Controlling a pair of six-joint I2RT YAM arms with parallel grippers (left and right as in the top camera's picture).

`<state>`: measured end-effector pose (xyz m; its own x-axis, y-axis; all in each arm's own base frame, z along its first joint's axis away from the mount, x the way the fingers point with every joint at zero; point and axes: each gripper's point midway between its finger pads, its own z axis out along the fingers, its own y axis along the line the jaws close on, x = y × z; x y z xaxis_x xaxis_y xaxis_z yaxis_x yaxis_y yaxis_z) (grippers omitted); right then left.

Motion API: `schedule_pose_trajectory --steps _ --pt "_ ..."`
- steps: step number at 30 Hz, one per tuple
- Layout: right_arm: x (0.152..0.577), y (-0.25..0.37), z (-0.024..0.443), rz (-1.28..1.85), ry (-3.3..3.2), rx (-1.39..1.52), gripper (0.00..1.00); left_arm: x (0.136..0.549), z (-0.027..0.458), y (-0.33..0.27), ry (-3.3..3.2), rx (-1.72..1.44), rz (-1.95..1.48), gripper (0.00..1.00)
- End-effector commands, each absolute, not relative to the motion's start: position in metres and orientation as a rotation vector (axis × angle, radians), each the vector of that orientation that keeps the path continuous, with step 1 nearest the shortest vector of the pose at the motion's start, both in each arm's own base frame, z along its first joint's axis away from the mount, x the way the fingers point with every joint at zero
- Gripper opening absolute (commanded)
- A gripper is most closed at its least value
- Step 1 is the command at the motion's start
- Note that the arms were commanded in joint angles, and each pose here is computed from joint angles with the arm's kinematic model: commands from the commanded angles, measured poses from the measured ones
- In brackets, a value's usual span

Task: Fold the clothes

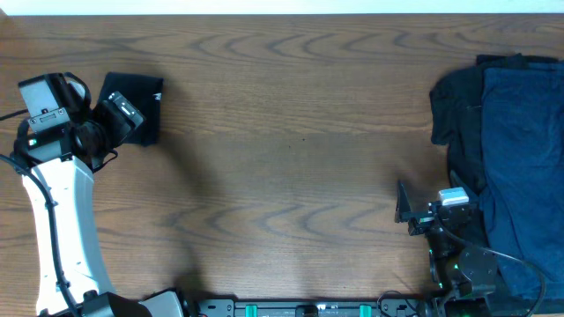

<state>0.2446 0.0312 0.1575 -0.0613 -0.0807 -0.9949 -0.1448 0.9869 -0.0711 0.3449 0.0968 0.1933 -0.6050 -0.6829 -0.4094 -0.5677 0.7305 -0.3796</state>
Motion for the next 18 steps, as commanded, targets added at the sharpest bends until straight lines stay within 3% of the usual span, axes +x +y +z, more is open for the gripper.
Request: schedule_pose_trajectory --steps 1,10,18 --pt "0.244 0.032 0.157 0.039 1.632 -0.187 0.99 0.345 0.192 0.098 2.398 -0.957 -0.284 0.98" --pt "0.244 0.032 0.157 0.038 1.632 -0.186 0.99 0.342 0.201 0.096 2.374 -0.943 -0.282 0.98" --pt "0.244 0.032 0.157 0.038 1.632 -0.186 0.99 0.305 0.301 0.064 2.118 -0.734 -0.292 0.98"
